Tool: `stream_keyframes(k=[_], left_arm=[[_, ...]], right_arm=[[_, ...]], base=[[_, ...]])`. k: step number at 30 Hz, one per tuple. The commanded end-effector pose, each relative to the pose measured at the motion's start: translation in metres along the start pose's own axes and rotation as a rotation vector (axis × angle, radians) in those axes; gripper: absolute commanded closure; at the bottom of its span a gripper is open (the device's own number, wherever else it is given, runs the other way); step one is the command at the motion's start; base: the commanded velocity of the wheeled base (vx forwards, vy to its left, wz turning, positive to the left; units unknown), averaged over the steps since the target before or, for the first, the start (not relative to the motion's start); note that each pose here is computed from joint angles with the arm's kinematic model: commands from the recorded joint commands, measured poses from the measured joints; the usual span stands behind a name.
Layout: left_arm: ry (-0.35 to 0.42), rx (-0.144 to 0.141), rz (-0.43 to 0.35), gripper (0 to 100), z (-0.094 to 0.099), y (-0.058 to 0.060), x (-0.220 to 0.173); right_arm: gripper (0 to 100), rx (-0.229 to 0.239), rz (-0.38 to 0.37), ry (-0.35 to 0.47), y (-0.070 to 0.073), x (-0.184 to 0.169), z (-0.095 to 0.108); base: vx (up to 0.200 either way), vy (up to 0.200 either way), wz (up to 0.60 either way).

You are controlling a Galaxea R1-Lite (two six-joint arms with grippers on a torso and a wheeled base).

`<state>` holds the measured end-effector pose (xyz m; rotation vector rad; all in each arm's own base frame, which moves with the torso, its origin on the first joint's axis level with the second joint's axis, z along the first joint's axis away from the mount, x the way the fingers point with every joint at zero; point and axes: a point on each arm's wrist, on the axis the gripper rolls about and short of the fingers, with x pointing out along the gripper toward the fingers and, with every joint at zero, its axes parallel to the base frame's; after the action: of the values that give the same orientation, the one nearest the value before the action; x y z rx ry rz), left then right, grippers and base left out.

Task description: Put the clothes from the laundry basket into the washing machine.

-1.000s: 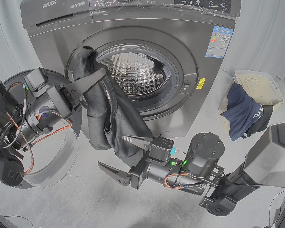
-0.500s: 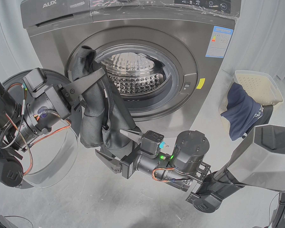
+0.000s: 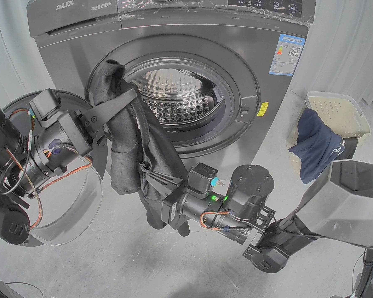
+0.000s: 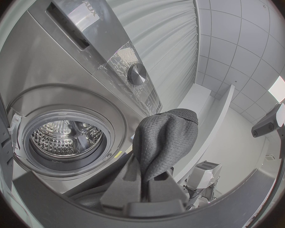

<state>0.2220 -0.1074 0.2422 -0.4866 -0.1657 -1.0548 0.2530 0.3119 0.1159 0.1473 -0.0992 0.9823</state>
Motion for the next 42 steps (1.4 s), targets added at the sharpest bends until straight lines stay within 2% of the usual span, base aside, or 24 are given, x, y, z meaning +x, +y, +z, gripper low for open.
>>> stream_keyframes(k=[1,7,14,18,21,24,27,28,32,34,35,37,38,40,41,42], left_arm=[[-0.004,0.004,0.002,100,0.001,0.000,0.000],[-0.015,0.016,0.023,100,0.005,0.005,-0.003],[-0.017,0.019,0.033,100,0.006,0.006,-0.006],[-0.021,0.023,0.028,100,0.009,0.003,-0.008],[-0.026,0.028,0.021,100,0.012,-0.001,-0.009],[-0.032,0.031,0.016,100,0.014,-0.004,-0.011],[-0.032,0.034,-0.009,100,0.016,-0.014,-0.017],[-0.029,0.033,-0.012,100,0.016,-0.015,-0.019],[-0.026,0.027,-0.020,100,0.014,-0.019,-0.020],[-0.026,0.027,-0.020,100,0.014,-0.019,-0.020],[-0.026,0.027,-0.020,100,0.014,-0.019,-0.020],[-0.026,0.027,-0.023,100,0.014,-0.018,-0.017],[-0.029,0.029,-0.023,100,0.015,-0.018,-0.016],[-0.029,0.029,-0.023,100,0.015,-0.017,-0.015],[-0.026,0.025,-0.018,100,0.014,-0.015,-0.014],[-0.027,0.025,-0.015,100,0.013,-0.014,-0.013]], right_arm=[[100,-0.001,-0.004,0.002,0.000,-0.008,0.007],[100,-0.009,-0.013,-0.009,0.002,-0.042,0.041],[100,-0.040,-0.042,-0.055,-0.018,-0.075,0.083],[100,-0.052,-0.067,-0.077,-0.028,-0.082,0.097],[100,-0.056,-0.077,-0.079,-0.034,-0.087,0.100],[100,-0.071,-0.113,-0.105,-0.046,-0.087,0.107],[100,-0.097,-0.180,-0.156,-0.069,-0.087,0.121],[100,-0.102,-0.191,-0.165,-0.073,-0.088,0.124],[100,-0.099,-0.187,-0.158,-0.072,-0.088,0.122],[100,-0.078,-0.180,-0.100,-0.066,-0.092,0.107],[100,-0.078,-0.180,-0.100,-0.066,-0.092,0.107],[100,-0.070,-0.130,-0.041,-0.050,-0.084,0.085],[0,-0.065,-0.113,-0.027,-0.045,-0.082,0.079],[0,-0.061,-0.088,-0.021,-0.038,-0.080,0.077],[0,-0.054,-0.047,-0.015,-0.026,-0.077,0.074],[0,-0.053,-0.032,-0.010,-0.022,-0.077,0.073]], base=[[0.000,0.000,0.00],[0.000,0.000,0.00],[0.000,0.000,0.00],[0.000,0.000,0.00],[0.000,0.000,0.00],[0.000,0.000,0.00],[0.000,0.000,0.00],[0.000,0.000,0.00],[0.000,0.000,0.00],[0.000,0.000,0.00],[0.000,0.000,0.00],[0.000,0.000,0.00],[0.000,0.000,0.00],[0.000,0.000,0.00],[0.000,0.000,0.00],[0.000,0.000,0.00]])
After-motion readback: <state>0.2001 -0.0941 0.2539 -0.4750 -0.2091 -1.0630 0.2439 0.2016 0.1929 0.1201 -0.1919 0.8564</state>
